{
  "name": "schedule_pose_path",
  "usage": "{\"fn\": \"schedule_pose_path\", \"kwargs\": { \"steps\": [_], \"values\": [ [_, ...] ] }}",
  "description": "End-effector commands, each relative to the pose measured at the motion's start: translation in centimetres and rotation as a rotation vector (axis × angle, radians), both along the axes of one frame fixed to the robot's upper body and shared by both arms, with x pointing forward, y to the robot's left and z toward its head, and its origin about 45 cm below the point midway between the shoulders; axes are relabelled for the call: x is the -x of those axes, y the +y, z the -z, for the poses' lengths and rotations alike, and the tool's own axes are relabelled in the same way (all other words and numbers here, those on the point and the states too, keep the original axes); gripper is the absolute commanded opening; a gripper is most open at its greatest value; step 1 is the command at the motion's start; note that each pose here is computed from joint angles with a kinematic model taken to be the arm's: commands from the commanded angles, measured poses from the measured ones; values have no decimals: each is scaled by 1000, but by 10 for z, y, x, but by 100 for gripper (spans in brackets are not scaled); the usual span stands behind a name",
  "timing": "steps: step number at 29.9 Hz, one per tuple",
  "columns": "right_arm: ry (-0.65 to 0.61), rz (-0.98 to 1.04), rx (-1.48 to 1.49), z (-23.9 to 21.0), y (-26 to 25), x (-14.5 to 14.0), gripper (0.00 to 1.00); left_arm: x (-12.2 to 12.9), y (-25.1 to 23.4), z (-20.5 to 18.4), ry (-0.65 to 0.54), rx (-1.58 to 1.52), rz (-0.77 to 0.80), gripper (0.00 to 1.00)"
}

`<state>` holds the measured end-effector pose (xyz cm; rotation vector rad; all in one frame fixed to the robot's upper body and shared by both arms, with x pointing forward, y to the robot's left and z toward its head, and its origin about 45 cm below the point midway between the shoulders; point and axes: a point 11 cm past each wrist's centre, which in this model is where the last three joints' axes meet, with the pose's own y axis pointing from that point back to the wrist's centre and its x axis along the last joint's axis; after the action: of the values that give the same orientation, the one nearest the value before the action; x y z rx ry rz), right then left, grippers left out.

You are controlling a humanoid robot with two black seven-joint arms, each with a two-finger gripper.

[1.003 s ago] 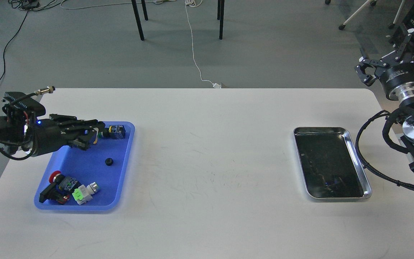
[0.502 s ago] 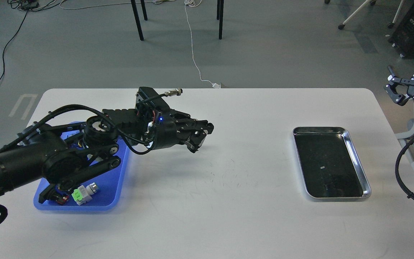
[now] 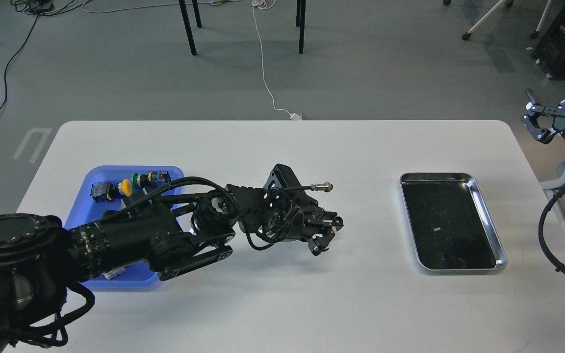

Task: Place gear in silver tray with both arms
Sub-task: 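Carry the black gear with the left gripper toward the table's middle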

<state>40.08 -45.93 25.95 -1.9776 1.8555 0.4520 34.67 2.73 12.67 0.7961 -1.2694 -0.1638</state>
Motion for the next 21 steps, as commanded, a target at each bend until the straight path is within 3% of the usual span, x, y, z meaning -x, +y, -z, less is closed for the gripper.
{"fn": "schedule_pose_path", "kwargs": {
  "steps": [1,3,7,16,21],
  "values": [
    [4,-3,2,2,1,0,99,-4,1,7,2,-19,-21,13],
    [4,-4,2,1,2,0,99,-2,2,10,8,-21,-21,17],
    [3,-4,4,1,1,0,99,0,2,12,17,-19,-24,37],
    [-1,-13,20,-3,2,-2,99,-7,9,3,20,17,-49,58],
    [-18,-30,59,-21,1,-9,99,-20,14,-30,83,190,-146,70]
  ]
}}
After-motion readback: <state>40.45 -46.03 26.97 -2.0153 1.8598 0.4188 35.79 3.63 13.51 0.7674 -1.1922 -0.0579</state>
